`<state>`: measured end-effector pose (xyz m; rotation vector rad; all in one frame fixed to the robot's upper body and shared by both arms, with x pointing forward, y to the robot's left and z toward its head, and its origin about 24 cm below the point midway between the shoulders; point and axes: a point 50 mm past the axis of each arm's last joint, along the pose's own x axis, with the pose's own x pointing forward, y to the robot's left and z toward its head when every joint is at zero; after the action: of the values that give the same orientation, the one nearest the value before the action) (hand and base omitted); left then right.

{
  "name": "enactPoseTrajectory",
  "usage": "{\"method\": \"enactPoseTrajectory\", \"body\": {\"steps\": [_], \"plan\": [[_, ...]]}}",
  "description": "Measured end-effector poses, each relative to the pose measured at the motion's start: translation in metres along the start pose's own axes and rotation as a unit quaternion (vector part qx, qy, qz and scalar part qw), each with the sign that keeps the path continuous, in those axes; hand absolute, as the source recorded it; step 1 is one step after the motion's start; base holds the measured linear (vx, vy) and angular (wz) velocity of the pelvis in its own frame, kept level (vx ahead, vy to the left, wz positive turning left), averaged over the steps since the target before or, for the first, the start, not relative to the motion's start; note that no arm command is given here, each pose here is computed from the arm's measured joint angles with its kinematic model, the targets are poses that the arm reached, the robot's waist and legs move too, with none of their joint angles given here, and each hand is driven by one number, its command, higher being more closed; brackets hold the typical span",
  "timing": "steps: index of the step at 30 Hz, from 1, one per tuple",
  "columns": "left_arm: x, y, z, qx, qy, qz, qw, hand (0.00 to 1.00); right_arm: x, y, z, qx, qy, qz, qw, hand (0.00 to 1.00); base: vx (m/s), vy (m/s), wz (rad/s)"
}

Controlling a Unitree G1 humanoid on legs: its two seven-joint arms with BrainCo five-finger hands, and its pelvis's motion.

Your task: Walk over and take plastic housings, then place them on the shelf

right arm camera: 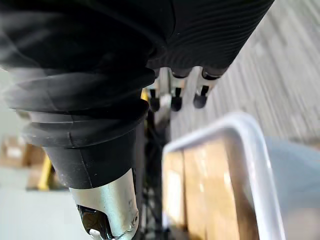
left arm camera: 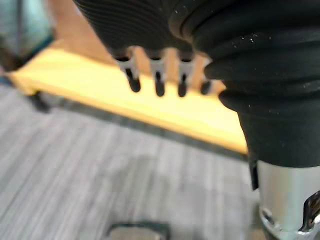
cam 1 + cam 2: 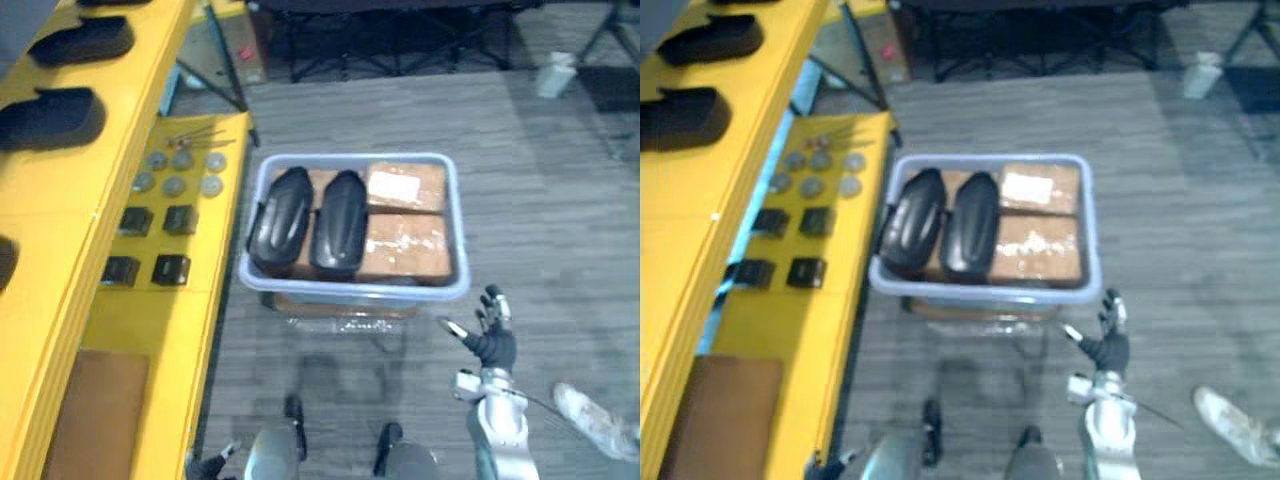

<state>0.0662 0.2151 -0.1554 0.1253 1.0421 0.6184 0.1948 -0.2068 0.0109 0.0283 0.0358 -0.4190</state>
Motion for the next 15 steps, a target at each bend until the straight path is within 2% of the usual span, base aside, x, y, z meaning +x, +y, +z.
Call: {"method": "enactPoseTrajectory", "body": {"steps": [4,7,13,15], "plan": [[0.004,0.012,0.001,0.019,-0.006,-0.002,1.000,0.00,-0.003,0.022,0.002,0.038,-0.001,0.023,0.999,0.00,0.21,0.152,0.17],[0.004,0.011,0.003,0.025,-0.012,-0.012,1.000,0.00,0.001,0.026,0.006,0.042,-0.009,0.029,0.999,0.00,0.11,0.170,-0.49],[0.008,0.006,0.030,0.025,-0.063,-0.025,0.997,0.00,0.004,0.021,0.007,0.040,-0.006,-0.004,0.999,0.00,0.05,0.059,-0.05],[0.009,0.003,0.050,0.005,-0.094,-0.017,0.995,0.00,0.011,0.015,0.012,0.032,-0.018,-0.048,0.998,0.00,-0.03,-0.114,0.52]]}}
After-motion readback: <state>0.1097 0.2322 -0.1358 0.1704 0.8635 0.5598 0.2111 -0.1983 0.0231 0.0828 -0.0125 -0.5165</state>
